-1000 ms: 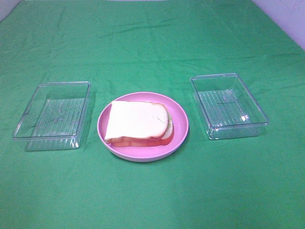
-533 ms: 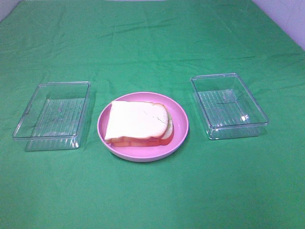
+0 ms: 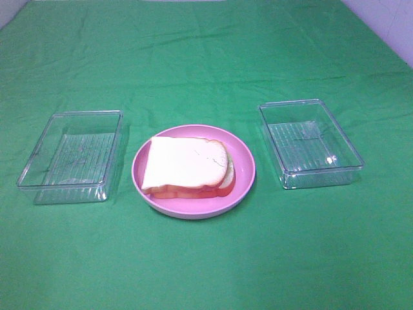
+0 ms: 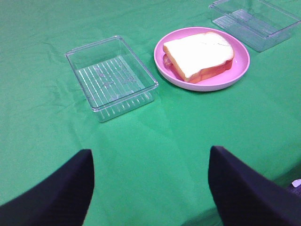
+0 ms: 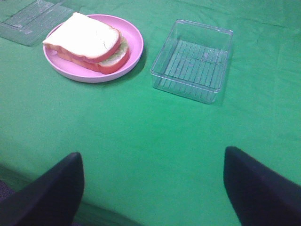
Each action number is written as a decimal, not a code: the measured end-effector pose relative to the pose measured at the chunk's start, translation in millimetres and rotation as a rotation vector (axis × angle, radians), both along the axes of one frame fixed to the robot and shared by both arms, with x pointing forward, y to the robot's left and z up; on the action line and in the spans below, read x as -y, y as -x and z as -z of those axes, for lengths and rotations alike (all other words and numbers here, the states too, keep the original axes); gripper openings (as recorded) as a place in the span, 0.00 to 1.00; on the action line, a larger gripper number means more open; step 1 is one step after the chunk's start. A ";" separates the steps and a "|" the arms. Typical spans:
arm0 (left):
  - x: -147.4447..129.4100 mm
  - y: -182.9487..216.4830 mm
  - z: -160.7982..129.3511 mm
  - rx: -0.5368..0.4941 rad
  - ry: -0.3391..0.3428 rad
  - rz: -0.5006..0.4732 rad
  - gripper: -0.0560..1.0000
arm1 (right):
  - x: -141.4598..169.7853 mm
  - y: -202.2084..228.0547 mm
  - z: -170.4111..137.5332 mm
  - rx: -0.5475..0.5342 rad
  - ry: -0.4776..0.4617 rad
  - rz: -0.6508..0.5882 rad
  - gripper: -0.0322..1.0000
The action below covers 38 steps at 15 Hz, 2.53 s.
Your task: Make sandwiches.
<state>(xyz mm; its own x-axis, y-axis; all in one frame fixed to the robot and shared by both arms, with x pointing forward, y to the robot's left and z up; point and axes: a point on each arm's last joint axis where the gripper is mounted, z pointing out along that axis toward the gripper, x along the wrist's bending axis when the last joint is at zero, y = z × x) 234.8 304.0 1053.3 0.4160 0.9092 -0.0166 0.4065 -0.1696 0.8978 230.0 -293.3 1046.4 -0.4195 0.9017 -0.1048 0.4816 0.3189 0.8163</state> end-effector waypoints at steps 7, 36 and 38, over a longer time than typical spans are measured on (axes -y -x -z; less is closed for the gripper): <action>0.8 0.5 0.0 -0.002 0.005 -0.083 0.68 | -0.1 0.0 -0.1 0.000 -0.003 0.001 0.75; 6.6 1.1 -0.3 0.003 0.005 -0.419 0.68 | -2.9 2.6 0.7 0.032 -0.012 0.274 0.75; 8.1 1.1 -0.3 0.000 0.021 -0.409 0.68 | -2.9 2.6 0.7 0.032 -0.012 0.274 0.75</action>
